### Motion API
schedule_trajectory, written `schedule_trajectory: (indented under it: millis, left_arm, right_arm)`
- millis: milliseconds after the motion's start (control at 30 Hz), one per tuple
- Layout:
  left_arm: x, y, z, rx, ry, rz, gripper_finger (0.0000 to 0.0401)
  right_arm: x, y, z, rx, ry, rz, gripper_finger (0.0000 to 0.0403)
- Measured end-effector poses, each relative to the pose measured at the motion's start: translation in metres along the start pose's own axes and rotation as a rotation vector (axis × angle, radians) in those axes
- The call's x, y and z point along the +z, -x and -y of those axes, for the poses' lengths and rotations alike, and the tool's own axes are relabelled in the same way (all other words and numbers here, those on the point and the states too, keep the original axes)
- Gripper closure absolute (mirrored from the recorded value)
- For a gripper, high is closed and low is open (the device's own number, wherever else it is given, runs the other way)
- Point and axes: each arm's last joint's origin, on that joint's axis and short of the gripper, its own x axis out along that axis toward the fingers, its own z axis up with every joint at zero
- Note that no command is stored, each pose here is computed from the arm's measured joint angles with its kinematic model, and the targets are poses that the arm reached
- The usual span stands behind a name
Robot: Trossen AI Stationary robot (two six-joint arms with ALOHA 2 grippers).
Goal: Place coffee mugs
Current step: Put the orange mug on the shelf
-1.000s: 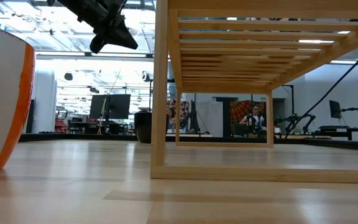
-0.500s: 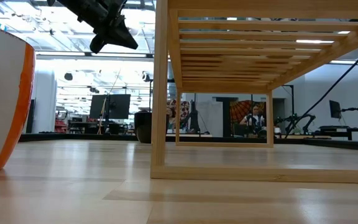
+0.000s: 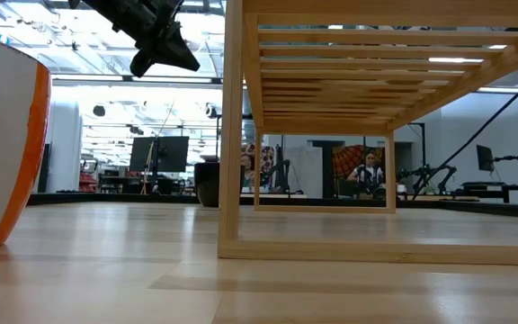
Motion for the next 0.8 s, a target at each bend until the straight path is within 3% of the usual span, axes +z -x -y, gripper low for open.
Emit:
schedule_trajectory:
  millis: [200,367,600,800]
  left_arm:
    - [0.000,0.000,0.000,0.000,-0.017,0.000,0.0401]
    - [0.000,0.000,0.001,-0.026,-0.085,-0.009,0.0401]
    - [-0.002,0.006,0.015,-0.366,-0.147,-0.124,0.0401]
    - [-0.008,0.024,0.057,-0.506,-0.297,-0.350,0.0357]
  right_arm:
    - [-0.021,0.030,0.008,-0.117,-0.026,0.053,0.0375]
    - [-0.041,0.043,0.016,-0.138,-0.120,0.142,0.0380]
    - [-0.060,0.033,0.021,-0.140,-0.236,0.197,0.0357]
    - [-0.064,0.022,0.017,-0.133,-0.231,0.177,0.0354]
